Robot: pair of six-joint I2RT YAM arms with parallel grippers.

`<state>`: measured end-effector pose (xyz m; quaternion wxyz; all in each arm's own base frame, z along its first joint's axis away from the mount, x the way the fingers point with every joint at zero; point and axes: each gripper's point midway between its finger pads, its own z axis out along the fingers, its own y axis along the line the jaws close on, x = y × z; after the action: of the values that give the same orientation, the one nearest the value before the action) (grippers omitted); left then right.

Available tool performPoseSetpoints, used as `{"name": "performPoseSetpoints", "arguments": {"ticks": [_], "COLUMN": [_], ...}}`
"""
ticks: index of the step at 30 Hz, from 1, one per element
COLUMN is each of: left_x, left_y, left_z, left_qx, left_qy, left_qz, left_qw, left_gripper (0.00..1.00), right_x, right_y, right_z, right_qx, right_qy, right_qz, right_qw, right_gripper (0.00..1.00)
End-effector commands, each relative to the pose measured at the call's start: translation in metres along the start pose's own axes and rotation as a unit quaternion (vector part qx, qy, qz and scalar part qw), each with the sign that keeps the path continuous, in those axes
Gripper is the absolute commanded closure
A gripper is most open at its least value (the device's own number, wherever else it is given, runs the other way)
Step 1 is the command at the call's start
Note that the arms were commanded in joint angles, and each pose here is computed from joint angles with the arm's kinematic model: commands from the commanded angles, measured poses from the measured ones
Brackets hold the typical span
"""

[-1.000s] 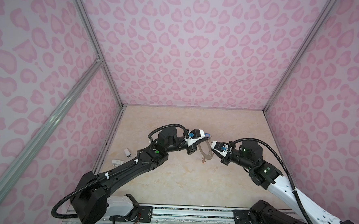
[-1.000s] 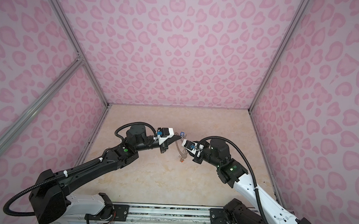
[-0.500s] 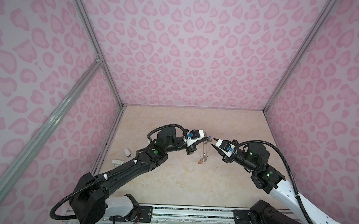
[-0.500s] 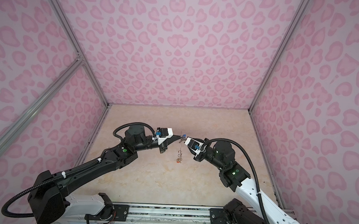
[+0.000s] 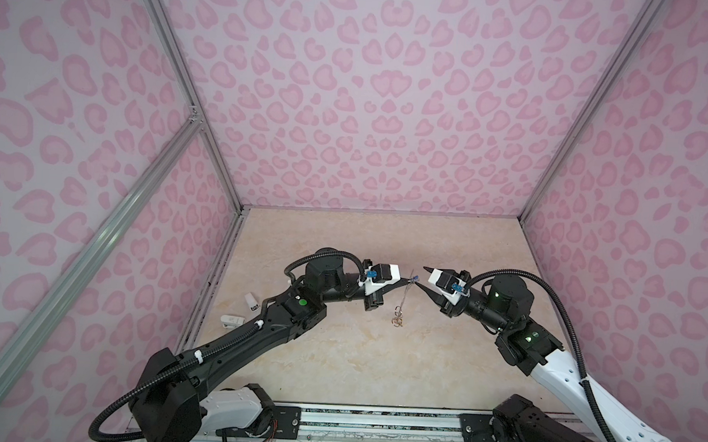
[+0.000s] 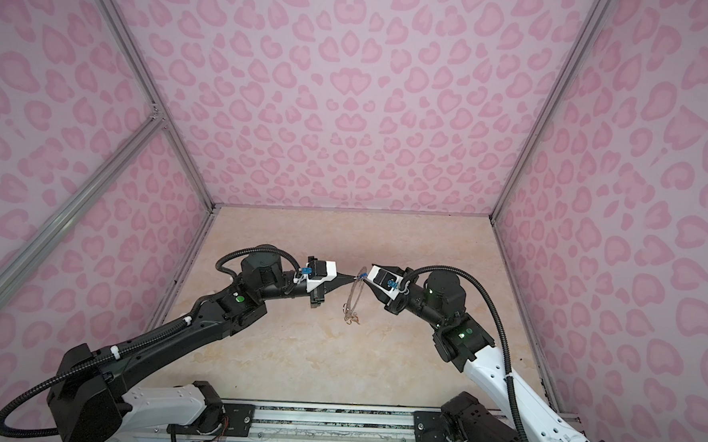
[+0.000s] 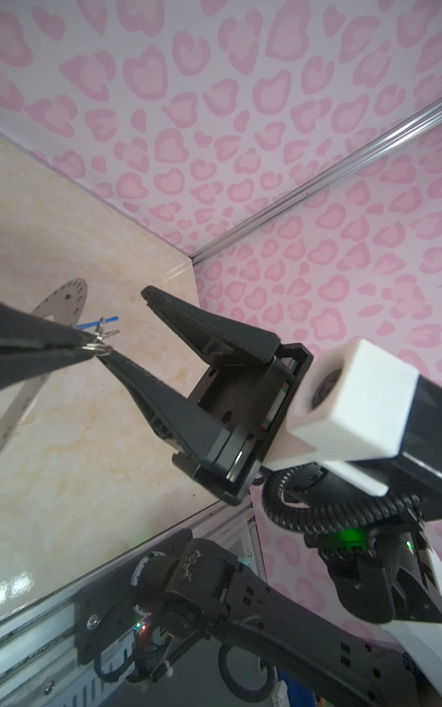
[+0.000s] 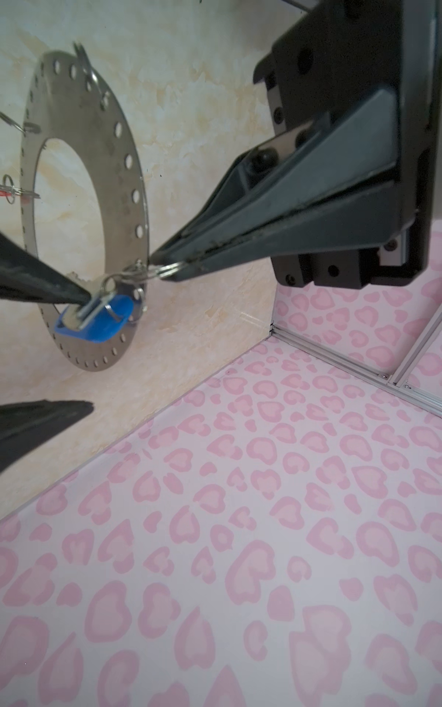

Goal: Put the keys on the keyring

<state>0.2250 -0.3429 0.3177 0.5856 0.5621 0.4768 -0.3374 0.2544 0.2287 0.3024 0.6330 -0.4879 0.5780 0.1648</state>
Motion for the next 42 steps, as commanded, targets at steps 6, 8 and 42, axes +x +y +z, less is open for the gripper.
{"name": "performPoseSetpoints", "arguments": {"ticks": [6,8,42], "left_x": [-0.014,-0.015,-0.019], "left_y": [-0.004,-0.004,-0.001], "left_z": [-0.004,-0.004,-0.008], "left_qx": [0.018,0.019,0.011], "left_qy": [-0.015,-0.015,-0.017], "left_qz": [0.023,0.024,0.032], "left_qw": [0.999,0.999,0.999], "left_gripper": [0.97,0.97,0.97], "right_x": [-0.007,-0.005,-0.001], "right_y": [0.029,0.03,0.035], "right_z": [0.002,0.003,0.012], "right_qx": [-0.091,-0.098,-0.138], "right_qy": [-0.025,-0.022,-0.025], "right_qz": [0.055,0.06,0.111], "right_qw": [0.994,0.993,0.984], "right_gripper": [0.66,0.69,0.78]}}
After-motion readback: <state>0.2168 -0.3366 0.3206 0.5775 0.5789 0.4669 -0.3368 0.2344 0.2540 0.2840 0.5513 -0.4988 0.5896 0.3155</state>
